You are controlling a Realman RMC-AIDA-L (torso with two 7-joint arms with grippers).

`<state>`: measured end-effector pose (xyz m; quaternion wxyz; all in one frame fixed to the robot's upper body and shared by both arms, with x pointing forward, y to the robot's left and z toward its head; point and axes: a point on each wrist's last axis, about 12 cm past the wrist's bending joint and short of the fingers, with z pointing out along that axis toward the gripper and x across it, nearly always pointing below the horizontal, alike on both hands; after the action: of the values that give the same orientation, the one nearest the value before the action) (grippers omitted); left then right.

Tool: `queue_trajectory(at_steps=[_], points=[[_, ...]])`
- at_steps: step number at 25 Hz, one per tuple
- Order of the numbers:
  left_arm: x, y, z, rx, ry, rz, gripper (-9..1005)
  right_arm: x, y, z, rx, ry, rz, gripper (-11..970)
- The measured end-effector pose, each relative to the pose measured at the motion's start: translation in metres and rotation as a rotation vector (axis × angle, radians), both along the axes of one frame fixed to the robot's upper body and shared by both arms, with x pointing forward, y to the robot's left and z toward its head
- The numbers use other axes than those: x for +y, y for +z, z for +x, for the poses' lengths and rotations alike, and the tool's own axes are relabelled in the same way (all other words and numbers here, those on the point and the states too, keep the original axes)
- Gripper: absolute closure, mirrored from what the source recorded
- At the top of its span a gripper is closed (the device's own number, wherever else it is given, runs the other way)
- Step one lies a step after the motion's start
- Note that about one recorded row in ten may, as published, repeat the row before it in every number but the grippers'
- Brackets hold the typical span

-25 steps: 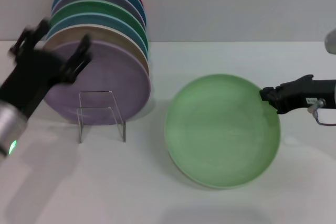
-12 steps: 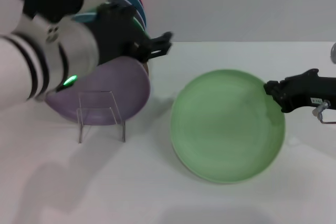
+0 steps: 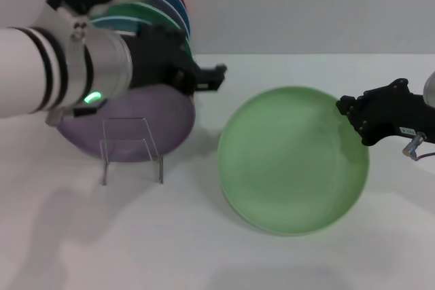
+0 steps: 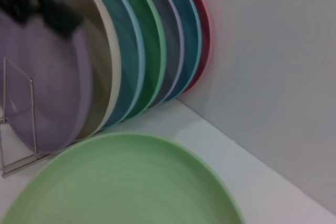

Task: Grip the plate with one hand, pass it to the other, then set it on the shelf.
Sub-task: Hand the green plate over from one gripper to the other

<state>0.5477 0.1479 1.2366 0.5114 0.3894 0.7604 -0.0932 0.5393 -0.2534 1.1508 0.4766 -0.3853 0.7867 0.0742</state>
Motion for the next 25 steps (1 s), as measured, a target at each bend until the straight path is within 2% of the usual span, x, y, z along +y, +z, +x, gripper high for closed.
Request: queue_trajectory(at_steps=[1, 2, 3, 4, 25], points=[[0.0, 0.0, 0.0, 0.0, 0.0, 0.0, 238, 0.0, 0.001, 0.0, -0.008, 0.006, -0.004, 953], [-0.001, -0.012, 0.006, 0.069, -0.006, 0.023, 240, 0.002, 0.001, -0.001, -0.016, 0.013, -0.005, 953], [-0.001, -0.012, 0.006, 0.069, -0.006, 0.023, 242, 0.004, 0.003, -0.001, -0.027, 0.022, 0.0, 953], [-0.004, -0.02, 0.01, 0.112, -0.018, 0.035, 244, 0.004, 0.003, -0.001, -0.027, 0.022, 0.0, 953], [-0.031, -0.044, 0.016, 0.195, -0.096, 0.103, 283, 0.019, 0.017, -0.005, -0.078, 0.082, 0.012, 951]])
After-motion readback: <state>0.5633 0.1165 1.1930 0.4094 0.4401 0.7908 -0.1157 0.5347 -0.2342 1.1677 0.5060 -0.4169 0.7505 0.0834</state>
